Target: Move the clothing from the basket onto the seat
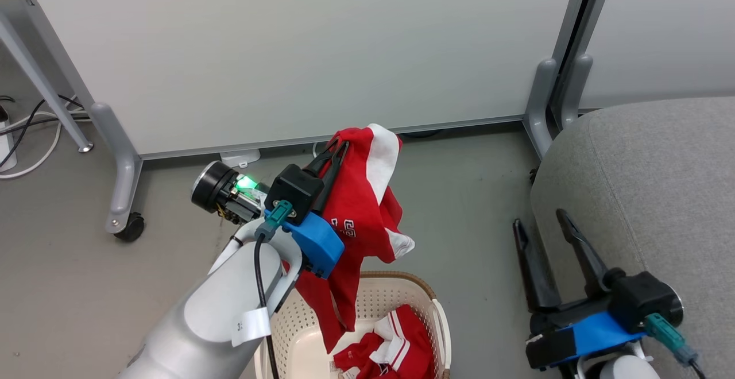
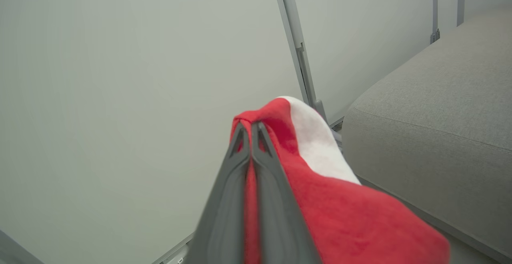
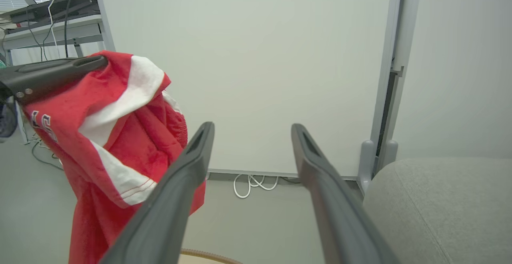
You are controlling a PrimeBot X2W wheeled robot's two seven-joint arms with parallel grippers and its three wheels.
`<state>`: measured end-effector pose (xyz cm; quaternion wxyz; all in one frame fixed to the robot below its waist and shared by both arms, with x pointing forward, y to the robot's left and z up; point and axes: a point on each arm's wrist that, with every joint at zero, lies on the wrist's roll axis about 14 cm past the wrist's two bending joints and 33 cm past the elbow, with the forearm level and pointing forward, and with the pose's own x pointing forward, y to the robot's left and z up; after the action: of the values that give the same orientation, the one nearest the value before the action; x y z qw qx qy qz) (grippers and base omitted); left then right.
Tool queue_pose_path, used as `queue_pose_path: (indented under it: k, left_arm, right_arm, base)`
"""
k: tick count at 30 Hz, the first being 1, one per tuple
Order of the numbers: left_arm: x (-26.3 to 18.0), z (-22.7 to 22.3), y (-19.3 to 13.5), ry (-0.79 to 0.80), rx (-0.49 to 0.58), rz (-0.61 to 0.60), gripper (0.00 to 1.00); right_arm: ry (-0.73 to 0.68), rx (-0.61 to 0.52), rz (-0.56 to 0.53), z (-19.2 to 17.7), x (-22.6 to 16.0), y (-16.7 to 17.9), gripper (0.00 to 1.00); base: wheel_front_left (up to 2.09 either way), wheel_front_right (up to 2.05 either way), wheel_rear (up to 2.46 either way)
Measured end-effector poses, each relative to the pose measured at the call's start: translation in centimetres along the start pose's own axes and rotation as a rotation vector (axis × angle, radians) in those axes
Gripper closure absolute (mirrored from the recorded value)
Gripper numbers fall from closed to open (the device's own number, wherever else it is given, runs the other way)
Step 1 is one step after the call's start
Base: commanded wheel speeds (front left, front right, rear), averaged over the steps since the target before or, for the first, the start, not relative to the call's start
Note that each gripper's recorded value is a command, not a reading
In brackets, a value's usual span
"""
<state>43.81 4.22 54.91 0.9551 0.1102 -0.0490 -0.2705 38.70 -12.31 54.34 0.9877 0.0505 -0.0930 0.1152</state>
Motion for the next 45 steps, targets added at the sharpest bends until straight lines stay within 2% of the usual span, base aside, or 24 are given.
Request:
queue_pose_path:
  k: [16, 32, 33, 34, 35, 45]
  left_arm:
    - [0.8, 0.3, -1.0, -0.019, -0.016, -0.032, 1.00]
    - [1.4, 0.6, -1.8, -0.040, -0.026, -0.061, 1.00]
    - [1.4, 0.7, -1.8, -0.041, -0.027, -0.061, 1.00]
    - [1.4, 0.7, -1.8, -0.041, -0.027, -0.063, 1.00]
    - [1.4, 0.7, -1.8, -0.041, -0.028, -0.062, 1.00]
    - [1.4, 1.1, -1.8, -0.052, -0.025, -0.064, 1.00]
  right_arm:
    - [0.034, -0.032, 0.352, -1.4, 2.3, 10.8, 0.00]
    - [0.112, -0.086, 0.488, -4.1, 5.2, 13.9, 0.00]
    - [0.118, -0.087, 0.493, -4.2, 5.2, 14.0, 0.15]
    - [0.125, -0.087, 0.496, -4.4, 5.2, 14.1, 0.63]
    - [0.132, -0.085, 0.496, -4.7, 5.2, 14.1, 0.98]
    - [0.134, -0.078, 0.495, -4.5, 5.3, 14.1, 1.00]
  base:
    - [0.00, 0.00, 0.00]
    - [0.00, 0.00, 0.00]
    - [0.00, 0.00, 0.00]
    - [0.00, 0.00, 0.00]
    - [0.00, 0.00, 0.00]
    - [0.00, 0.00, 0.00]
